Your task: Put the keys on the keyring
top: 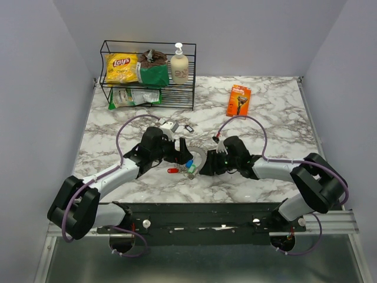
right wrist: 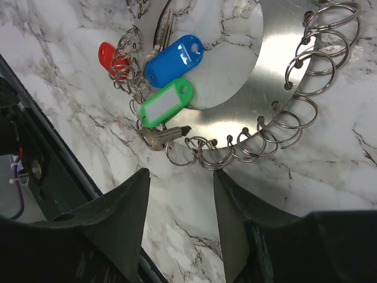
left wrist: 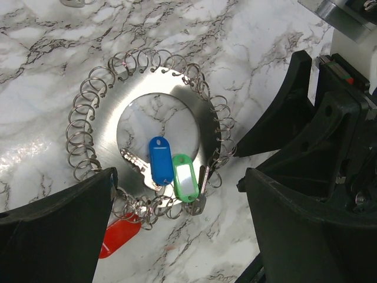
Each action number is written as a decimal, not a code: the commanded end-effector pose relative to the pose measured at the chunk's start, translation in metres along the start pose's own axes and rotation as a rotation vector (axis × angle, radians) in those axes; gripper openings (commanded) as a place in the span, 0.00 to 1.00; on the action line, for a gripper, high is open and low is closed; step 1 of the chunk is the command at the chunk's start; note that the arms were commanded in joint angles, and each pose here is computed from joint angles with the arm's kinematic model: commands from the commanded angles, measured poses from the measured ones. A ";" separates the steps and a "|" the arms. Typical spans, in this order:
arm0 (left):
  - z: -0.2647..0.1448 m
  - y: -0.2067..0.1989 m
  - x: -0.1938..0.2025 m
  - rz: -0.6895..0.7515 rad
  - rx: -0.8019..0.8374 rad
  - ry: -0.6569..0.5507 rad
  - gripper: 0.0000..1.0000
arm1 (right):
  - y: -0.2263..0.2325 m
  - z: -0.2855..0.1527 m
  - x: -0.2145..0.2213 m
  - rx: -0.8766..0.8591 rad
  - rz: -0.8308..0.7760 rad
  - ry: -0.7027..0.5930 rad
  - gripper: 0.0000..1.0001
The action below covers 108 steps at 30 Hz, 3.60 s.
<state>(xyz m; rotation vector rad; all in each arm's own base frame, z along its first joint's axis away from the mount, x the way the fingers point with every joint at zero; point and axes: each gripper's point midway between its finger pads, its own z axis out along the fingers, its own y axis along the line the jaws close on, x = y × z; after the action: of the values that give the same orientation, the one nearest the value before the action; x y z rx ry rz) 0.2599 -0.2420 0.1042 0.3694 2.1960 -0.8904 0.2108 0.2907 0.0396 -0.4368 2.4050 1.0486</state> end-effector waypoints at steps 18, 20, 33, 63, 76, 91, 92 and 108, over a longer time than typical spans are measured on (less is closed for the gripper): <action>-0.012 0.016 0.006 -0.006 -0.112 0.011 0.96 | -0.012 -0.025 -0.051 0.211 -0.079 -0.150 0.56; -0.012 0.017 0.006 -0.008 -0.113 0.009 0.96 | -0.013 -0.026 -0.054 0.220 -0.084 -0.155 0.56; -0.013 0.020 0.005 -0.009 -0.137 -0.001 0.96 | -0.004 -0.023 -0.099 0.258 -0.132 -0.209 0.56; 0.000 0.009 0.009 -0.015 -0.071 0.020 0.96 | -0.043 -0.005 -0.027 0.186 0.110 0.077 0.47; 0.008 -0.016 0.007 0.046 0.013 0.030 0.94 | -0.042 -0.011 -0.022 0.182 0.114 0.069 0.47; 0.040 -0.066 0.044 0.285 0.225 0.144 0.70 | -0.034 -0.037 -0.031 0.155 0.043 -0.002 0.48; 0.044 -0.063 0.048 0.288 0.220 0.161 0.68 | -0.035 -0.039 -0.031 0.154 0.040 -0.007 0.48; 0.068 -0.066 0.067 0.315 0.258 0.212 0.48 | -0.041 -0.047 -0.024 0.161 0.024 -0.001 0.47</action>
<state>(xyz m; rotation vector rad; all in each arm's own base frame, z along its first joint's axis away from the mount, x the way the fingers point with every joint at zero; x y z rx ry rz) 0.2179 -0.3268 0.0471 0.8987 2.1885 -0.9555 0.2437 0.2347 0.0592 -0.3304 2.4577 0.8455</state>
